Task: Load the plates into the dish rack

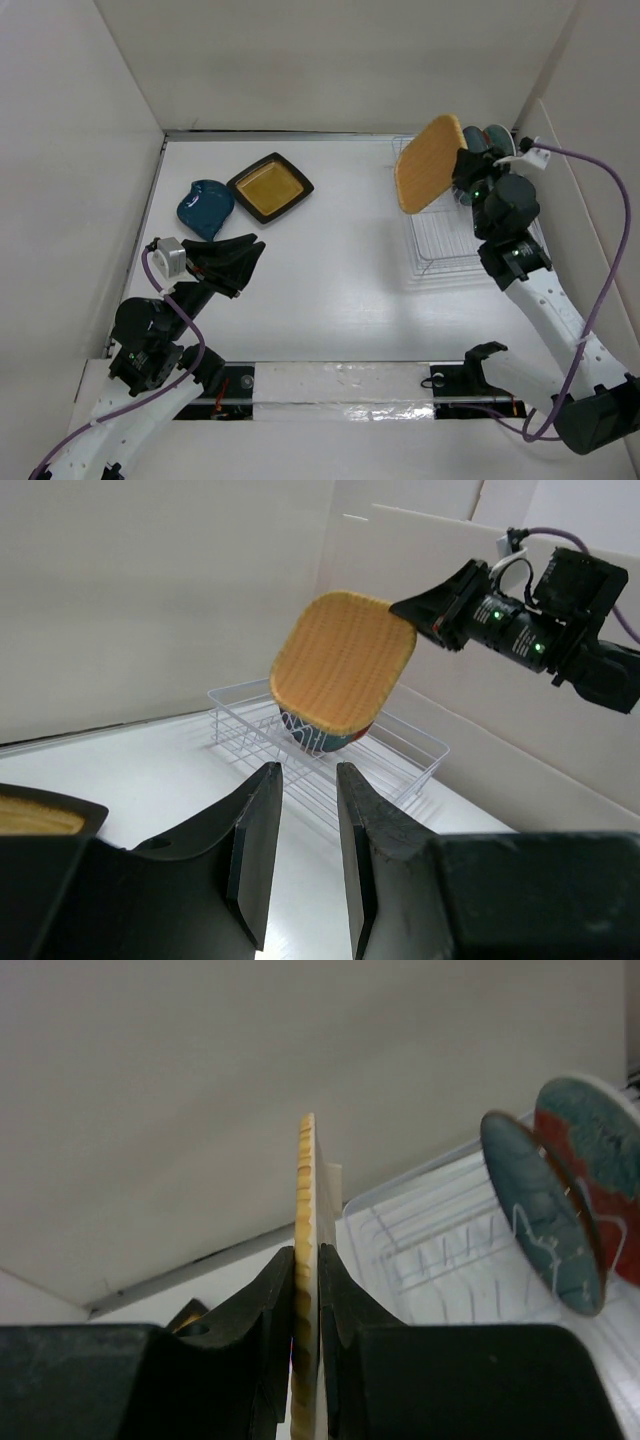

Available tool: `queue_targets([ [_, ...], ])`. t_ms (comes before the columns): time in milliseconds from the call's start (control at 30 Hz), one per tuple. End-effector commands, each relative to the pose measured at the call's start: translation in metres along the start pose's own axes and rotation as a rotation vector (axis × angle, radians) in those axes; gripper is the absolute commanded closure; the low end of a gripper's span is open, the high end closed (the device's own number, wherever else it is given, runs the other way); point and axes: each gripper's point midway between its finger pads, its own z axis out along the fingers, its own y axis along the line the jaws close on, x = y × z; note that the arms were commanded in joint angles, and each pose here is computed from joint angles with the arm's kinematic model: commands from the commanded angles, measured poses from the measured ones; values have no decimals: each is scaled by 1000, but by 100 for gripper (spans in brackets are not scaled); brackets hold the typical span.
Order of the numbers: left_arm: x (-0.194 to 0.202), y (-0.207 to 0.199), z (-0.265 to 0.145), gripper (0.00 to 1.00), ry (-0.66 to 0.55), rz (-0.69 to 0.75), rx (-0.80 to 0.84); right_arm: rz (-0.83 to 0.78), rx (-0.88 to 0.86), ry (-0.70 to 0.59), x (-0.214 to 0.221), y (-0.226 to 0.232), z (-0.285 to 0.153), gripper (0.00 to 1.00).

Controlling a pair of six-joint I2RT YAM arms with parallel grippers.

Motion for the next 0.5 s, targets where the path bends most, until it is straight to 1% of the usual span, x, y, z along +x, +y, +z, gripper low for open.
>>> queue_targets([
  [0, -10, -5, 1, 74, -41, 1, 23, -50, -110, -203, -83, 20, 9, 100],
  [33, -9, -5, 1, 74, -39, 1, 24, -103, -130, -211, -86, 20, 14, 100],
  [100, -8, -6, 2, 74, -34, -1, 30, -170, -127, -270, -102, 13, 27, 100],
  [167, -9, -7, 1, 74, -39, 0, 34, -244, -122, -266, -100, 6, 44, 100],
  [200, -10, -5, 1, 74, -42, 0, 25, -269, -122, -286, -111, 3, 49, 100],
  [267, -7, -4, 2, 74, -34, 0, 17, -346, -153, -291, -113, 4, 57, 100],
  [300, -5, -4, 3, 74, -26, -1, 19, -370, -143, -266, -105, -2, 68, 100],
  [333, -6, -5, 3, 74, -28, 0, 25, -394, -159, -269, -113, -2, 72, 100],
  [400, -6, -6, 3, 74, -29, -1, 30, -444, -158, -244, -105, -8, 85, 100],
  [467, -4, -4, 4, 74, -24, -1, 20, -475, -124, -242, -110, -23, 94, 100],
])
